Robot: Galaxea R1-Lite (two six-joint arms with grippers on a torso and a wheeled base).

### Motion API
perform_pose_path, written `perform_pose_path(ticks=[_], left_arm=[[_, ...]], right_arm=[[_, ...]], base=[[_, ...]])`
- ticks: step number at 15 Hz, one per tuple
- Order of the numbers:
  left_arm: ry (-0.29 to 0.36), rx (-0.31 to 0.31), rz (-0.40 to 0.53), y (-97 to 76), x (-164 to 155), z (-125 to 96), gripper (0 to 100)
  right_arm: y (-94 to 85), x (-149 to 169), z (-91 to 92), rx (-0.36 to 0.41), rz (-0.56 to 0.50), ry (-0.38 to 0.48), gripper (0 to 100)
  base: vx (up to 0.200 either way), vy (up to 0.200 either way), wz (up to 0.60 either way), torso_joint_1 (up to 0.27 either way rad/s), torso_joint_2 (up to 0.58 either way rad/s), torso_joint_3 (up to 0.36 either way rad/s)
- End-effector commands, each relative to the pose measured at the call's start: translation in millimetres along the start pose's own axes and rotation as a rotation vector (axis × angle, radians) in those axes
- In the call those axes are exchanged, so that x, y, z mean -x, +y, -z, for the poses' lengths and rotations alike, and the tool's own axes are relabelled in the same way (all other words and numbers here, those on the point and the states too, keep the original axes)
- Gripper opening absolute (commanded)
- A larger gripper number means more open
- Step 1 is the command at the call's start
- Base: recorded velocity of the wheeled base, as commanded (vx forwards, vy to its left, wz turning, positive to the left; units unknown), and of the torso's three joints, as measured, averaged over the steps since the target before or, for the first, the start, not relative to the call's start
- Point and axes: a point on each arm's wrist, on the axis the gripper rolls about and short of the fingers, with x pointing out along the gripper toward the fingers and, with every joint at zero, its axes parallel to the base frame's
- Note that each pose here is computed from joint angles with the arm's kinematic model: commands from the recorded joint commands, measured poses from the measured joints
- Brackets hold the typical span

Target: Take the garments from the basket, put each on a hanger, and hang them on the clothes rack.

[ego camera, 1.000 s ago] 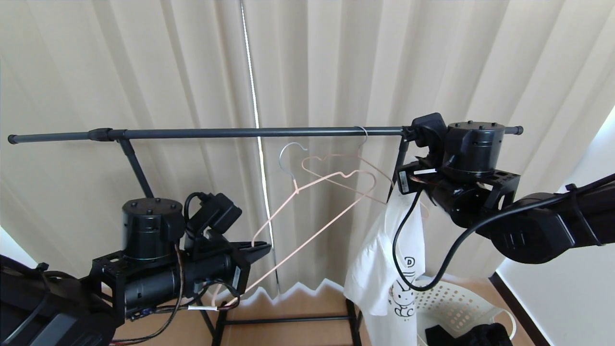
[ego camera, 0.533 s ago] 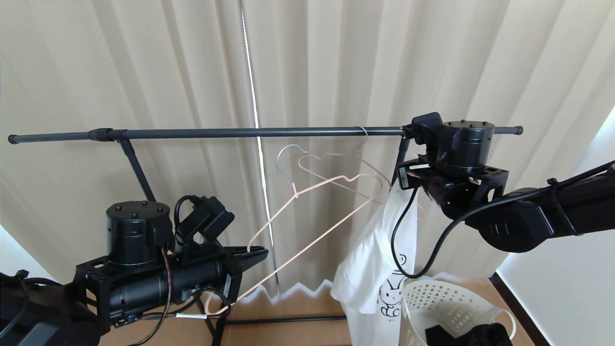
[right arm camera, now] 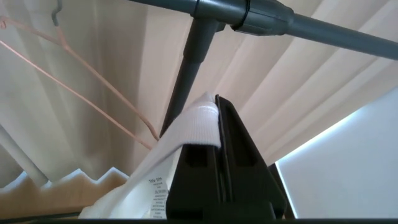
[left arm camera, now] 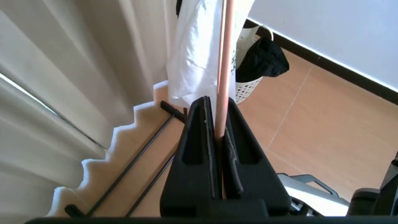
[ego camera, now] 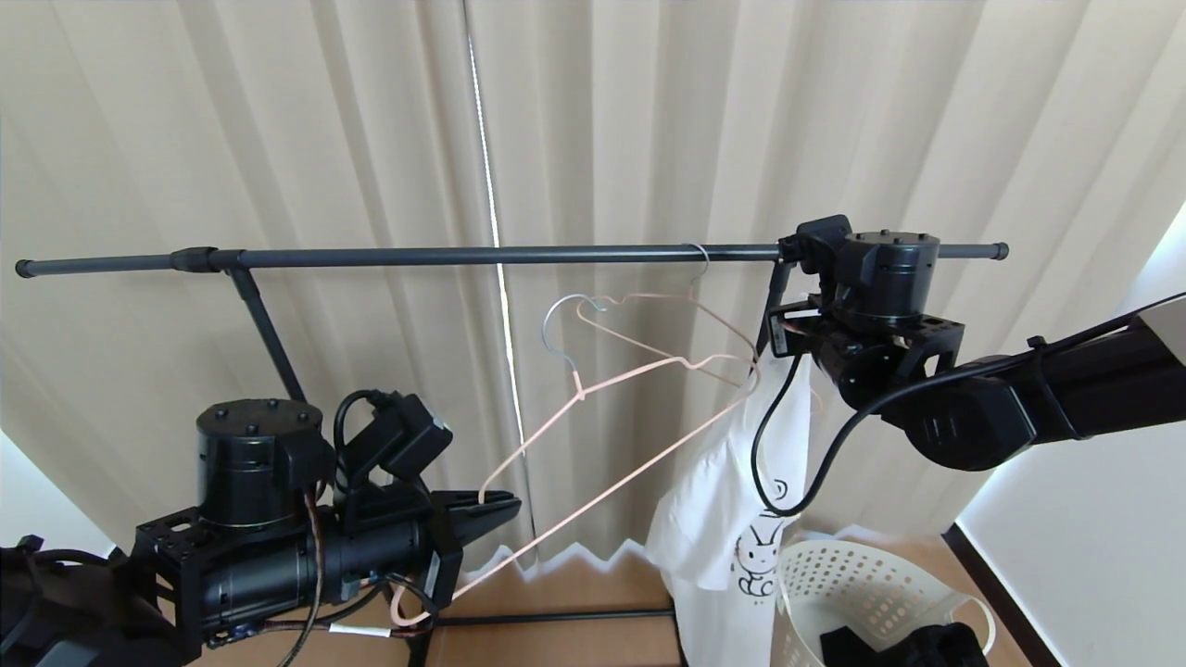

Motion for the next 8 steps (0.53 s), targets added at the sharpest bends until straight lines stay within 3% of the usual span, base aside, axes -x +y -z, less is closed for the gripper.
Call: perform_pose_path(ticks=[1,8], left_arm=[[-0.001,0.001,0.002,0.0,-0.2,-0.1,0],[0.0,0.035,0.02,-3.4,-11.2,-3.3,0]], right_arm=[[1.6,-1.0,1.8,0.003,-0.002,0.004,0],[17.5,7.5,5.1,0.005,-0.033,0.008,0]], base=[[0.0,0.0,0.0,0.0,0.0,0.0],[0.0,0.0,0.0,0.0,0.0,0.0]])
